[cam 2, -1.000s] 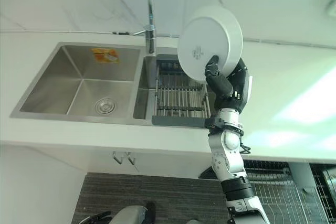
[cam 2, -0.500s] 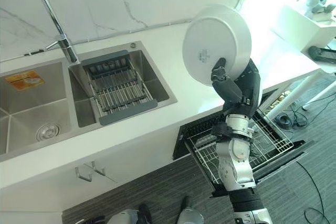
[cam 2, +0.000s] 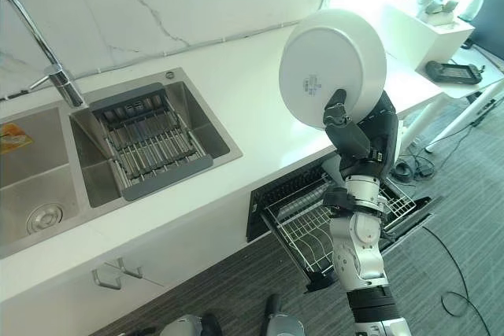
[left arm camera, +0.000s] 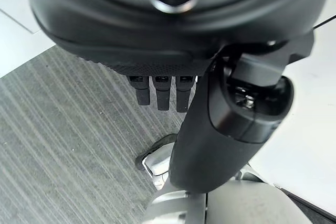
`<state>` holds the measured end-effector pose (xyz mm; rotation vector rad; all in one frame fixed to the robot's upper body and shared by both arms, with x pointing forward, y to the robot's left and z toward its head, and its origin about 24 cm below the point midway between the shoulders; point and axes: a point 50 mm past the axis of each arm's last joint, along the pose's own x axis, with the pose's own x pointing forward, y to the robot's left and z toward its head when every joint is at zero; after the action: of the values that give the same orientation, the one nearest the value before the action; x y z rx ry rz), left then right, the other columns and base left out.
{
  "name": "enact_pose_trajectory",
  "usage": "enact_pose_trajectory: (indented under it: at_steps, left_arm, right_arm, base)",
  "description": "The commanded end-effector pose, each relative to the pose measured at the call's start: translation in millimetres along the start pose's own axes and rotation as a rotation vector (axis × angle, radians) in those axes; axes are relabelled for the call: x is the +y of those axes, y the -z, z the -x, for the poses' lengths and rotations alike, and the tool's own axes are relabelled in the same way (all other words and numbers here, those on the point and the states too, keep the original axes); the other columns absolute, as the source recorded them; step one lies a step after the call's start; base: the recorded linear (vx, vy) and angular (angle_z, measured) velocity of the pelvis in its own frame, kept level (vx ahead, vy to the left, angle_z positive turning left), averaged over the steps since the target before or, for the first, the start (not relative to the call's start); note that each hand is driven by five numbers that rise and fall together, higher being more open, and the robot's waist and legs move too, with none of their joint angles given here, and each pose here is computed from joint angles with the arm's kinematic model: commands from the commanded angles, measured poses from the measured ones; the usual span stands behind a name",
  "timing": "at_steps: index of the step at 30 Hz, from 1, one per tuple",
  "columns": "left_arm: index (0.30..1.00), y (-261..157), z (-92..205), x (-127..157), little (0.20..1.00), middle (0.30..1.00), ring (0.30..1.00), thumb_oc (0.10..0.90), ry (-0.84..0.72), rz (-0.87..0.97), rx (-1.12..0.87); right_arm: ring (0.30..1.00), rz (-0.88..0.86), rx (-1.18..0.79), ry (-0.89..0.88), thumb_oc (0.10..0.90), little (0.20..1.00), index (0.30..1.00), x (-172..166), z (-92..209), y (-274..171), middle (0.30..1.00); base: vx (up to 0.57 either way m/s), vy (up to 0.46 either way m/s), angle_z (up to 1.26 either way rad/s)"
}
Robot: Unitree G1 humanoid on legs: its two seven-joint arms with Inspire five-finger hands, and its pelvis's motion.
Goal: Place the dishes in the dishwasher.
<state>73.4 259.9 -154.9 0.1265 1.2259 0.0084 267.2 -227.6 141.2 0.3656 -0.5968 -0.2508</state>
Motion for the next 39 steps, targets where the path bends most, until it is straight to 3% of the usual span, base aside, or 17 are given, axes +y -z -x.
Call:
enact_pose_trajectory:
  at_steps: [1, 5, 18, 23, 39]
  left_arm:
    - [0.9, 2.7, -2.2, -22.9, 0.9, 0.9, 0.9, 0.8, 0.06, 0.019, -0.034]
    - [0.9, 8.3, -0.9, -16.6, 0.9, 0.9, 0.9, 0.8, -0.042, 0.142, -0.026]
    - [0.9, 7.2, -1.4, -26.7, 0.9, 0.9, 0.9, 0.8, -0.117, 0.149, -0.064]
    - [0.9, 1.4, -2.8, -28.3, 0.9, 0.9, 0.9, 0.8, -0.103, 0.142, -0.066]
    - [0.9, -1.6, -3.2, -31.7, 0.9, 0.9, 0.9, 0.8, -0.104, 0.128, -0.074]
  right_arm:
    - [0.3, -0.062, -0.413, -0.067, 0.4, 0.3, 0.3, 10.5, -19.0, -68.5, 0.3]
    - [0.3, -0.047, -0.385, 0.019, 0.4, 0.3, 0.3, -14.9, -10.1, -72.7, 0.3]
    - [0.3, 0.051, -0.262, 0.204, 0.4, 0.3, 0.3, -81.6, 6.3, -58.5, 0.3]
    - [0.3, 0.164, -0.156, 0.16, 0.4, 0.3, 0.3, -82.1, 7.1, -40.1, 0.3]
    - [0.3, 0.222, 0.186, 0.133, 0.4, 0.3, 0.3, -77.7, 37.8, 31.7, 0.3]
  base:
    - [0.06, -0.323, 0.26]
    - [0.04, -0.364, 0.08]
    - [0.0, -0.139, -0.04]
    - [0.02, 0.022, 0.09]
    - [0.01, 0.005, 0.04]
